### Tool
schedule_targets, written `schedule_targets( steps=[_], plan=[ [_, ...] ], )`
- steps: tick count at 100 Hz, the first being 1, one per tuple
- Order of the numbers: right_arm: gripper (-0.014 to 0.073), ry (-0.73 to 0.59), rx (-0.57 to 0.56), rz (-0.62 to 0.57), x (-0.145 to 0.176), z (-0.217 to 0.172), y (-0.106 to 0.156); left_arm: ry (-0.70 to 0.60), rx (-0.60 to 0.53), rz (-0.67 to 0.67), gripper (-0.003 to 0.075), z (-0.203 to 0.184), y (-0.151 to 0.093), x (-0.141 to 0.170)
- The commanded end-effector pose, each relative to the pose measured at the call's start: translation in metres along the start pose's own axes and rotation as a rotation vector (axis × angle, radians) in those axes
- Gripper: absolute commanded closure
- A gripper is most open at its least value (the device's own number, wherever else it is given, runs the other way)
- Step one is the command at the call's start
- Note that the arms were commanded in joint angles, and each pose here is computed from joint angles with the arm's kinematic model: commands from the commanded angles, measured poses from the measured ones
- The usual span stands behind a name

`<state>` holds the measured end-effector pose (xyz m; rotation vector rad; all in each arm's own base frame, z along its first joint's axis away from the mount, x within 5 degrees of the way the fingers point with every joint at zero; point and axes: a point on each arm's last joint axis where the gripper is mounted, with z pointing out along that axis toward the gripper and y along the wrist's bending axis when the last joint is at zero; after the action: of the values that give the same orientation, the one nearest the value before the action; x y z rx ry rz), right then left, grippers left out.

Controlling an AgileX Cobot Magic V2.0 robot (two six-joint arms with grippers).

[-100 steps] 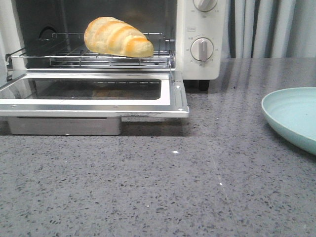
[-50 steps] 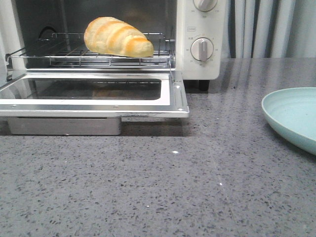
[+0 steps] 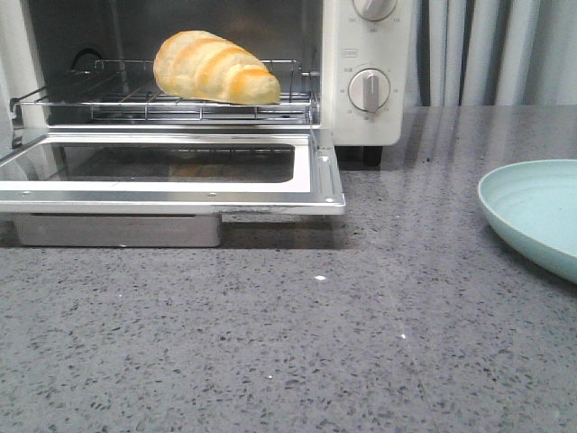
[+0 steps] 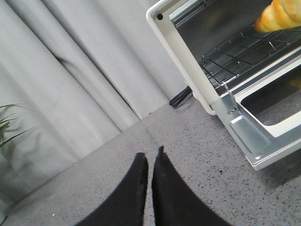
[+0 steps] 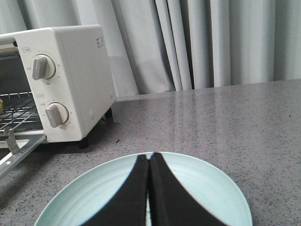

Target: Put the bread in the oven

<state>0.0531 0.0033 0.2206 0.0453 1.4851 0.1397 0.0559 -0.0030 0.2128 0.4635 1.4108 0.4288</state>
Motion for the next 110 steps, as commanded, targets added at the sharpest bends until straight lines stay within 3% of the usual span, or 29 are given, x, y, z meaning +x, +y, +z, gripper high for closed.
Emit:
schedule_targets(
  steps=[1,18,33,53,77,110],
  plan=[
    [0.0641,-0.123,0.005,-0.009,-0.0171,-0.0033,0.0005,-0.065,-0.054,-0.014,0.0740,-0.0025,0.0014,-0.0008],
    [0.0641,-0.123,0.005,-0.009,-0.0171,-0.0033,0.0005,-0.065,-0.054,-0.017,0.0740,-0.0025,0.0014,-0.0008],
    [0.0641,-0.123,0.005,-0.009,-0.0171,-0.0033,0.0005,-0.063,-0.057,-0.105,0.0740,-0.0025,0.0019,-0.0003],
    [0.0641,-0.123,0.005,-0.009,-0.0171,-0.0033,0.0005,-0.058,-0.047,-0.472,0.0740,-0.0024,0.0015,0.0014],
    [0.0641,-0.123,0.005,-0.009,-0.0171,-0.0033,0.0005,-0.024,-0.016,-0.759,0.0740,-0.0022,-0.0018,0.0040],
    [0.0641,-0.123,0.005,-0.009,-0.0171,-0.0033,0.0005,-0.005,-0.006,-0.713,0.0740,-0.0022,-0.0032,0.0053]
  ],
)
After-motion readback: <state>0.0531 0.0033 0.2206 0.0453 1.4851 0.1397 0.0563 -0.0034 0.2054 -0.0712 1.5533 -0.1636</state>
